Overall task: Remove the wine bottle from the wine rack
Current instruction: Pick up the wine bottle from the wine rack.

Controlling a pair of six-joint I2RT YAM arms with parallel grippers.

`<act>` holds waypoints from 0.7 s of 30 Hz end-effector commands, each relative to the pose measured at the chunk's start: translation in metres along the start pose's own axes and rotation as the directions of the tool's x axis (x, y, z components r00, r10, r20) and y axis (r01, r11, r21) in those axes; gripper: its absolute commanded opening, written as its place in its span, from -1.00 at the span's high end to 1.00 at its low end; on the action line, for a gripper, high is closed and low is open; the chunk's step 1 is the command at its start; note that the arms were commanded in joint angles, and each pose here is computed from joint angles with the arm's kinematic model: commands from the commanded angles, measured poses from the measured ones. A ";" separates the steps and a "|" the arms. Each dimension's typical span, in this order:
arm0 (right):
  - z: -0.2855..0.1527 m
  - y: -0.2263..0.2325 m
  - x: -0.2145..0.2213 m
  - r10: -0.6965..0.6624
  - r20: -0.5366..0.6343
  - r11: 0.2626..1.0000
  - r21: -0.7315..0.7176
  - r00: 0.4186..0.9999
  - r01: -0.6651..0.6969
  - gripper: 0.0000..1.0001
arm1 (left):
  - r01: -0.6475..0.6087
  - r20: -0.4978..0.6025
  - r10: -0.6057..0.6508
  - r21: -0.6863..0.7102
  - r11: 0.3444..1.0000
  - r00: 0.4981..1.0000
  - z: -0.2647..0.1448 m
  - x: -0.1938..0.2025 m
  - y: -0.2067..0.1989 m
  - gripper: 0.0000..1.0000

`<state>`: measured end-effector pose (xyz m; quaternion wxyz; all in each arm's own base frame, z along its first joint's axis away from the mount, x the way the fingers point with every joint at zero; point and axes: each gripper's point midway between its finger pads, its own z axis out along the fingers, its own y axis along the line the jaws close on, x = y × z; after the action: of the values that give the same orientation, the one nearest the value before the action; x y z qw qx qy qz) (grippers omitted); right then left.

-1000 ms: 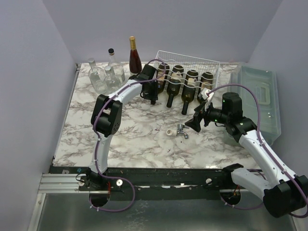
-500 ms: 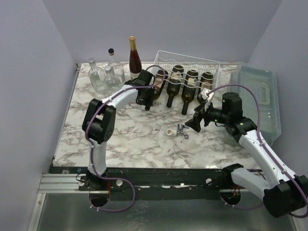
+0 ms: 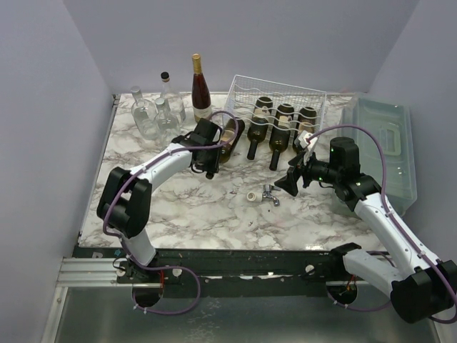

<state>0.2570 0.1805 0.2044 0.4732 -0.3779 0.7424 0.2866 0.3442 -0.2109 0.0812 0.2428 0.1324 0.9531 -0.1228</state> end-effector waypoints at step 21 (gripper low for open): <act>-0.004 0.054 0.016 -0.316 0.126 0.881 -0.330 0.940 0.340 -0.96 | -0.023 0.008 0.023 0.075 0.997 1.000 -0.069 0.060 -0.004 1.00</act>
<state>0.2302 0.1906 0.1974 0.4730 -0.4885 0.6661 0.3066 0.2776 -0.1791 0.0943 0.2375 0.1396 0.9527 -0.1288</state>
